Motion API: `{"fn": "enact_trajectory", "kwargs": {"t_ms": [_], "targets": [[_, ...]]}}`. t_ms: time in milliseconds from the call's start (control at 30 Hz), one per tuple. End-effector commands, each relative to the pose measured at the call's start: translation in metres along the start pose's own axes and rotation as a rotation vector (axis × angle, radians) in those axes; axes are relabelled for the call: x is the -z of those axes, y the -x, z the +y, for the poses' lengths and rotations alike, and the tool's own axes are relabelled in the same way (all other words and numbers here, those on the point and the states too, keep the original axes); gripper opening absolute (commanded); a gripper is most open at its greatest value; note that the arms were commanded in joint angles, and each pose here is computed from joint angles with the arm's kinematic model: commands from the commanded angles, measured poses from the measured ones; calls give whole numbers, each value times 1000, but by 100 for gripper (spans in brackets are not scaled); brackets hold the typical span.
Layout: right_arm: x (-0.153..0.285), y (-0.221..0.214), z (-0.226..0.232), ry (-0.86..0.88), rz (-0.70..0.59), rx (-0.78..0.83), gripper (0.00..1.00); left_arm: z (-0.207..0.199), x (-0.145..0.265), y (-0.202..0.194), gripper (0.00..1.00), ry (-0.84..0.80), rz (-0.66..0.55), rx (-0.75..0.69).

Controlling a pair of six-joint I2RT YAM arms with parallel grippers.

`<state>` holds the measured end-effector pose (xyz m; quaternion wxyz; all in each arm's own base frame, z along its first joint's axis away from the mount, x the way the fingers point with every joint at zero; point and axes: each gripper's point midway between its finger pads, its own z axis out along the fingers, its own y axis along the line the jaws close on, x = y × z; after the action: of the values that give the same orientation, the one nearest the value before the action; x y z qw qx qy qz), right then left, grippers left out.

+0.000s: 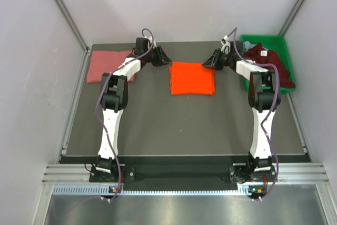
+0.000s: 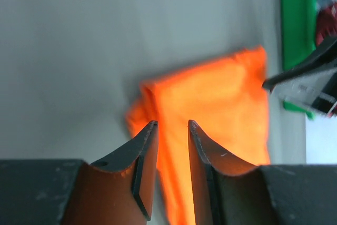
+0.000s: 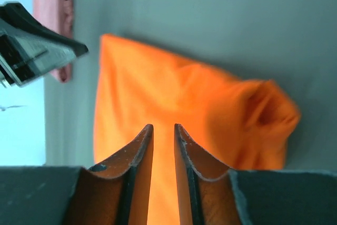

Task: Fold and stack the t-shirts
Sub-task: Fold the tshirt

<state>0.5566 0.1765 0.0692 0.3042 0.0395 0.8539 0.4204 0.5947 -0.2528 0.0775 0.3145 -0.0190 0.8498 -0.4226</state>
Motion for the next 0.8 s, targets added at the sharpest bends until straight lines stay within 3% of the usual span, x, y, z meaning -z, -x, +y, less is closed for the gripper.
{"fn": "enact_trajectory", "kwargs": {"t_ms": [0, 33, 67, 167, 267, 400, 467, 567, 667, 733, 767], "targets": [[49, 34, 78, 99, -88, 141, 22, -92, 39, 13, 35, -103, -54, -167], [52, 26, 85, 119, -67, 149, 20, -109, 47, 11, 34, -131, -59, -187], [50, 12, 84, 121, -39, 142, 13, -105, 41, -15, 34, -130, -10, -171], [48, -15, 79, 118, 7, 144, 5, -110, 36, -54, 34, -145, 49, -153], [39, -43, 57, 120, 54, 98, 4, -98, 24, -90, 33, -129, 123, -133], [30, -75, 16, 44, 116, 46, 4, -47, 21, -123, 30, 11, 171, -44], [35, -78, -2, 7, 111, 18, 4, -27, 30, -121, 29, 60, 153, 4], [40, -76, 0, 6, 105, 18, 5, -30, 46, -108, 30, 50, 125, 37], [57, -63, 27, 21, 84, 50, 8, -59, 63, -83, 33, 19, 100, -32], [67, -62, 35, 4, 84, 41, 11, -57, 72, -77, 34, 75, 111, -67], [71, -63, 37, -3, 82, 43, 16, -65, 74, -62, 35, 79, 93, -96]]}}
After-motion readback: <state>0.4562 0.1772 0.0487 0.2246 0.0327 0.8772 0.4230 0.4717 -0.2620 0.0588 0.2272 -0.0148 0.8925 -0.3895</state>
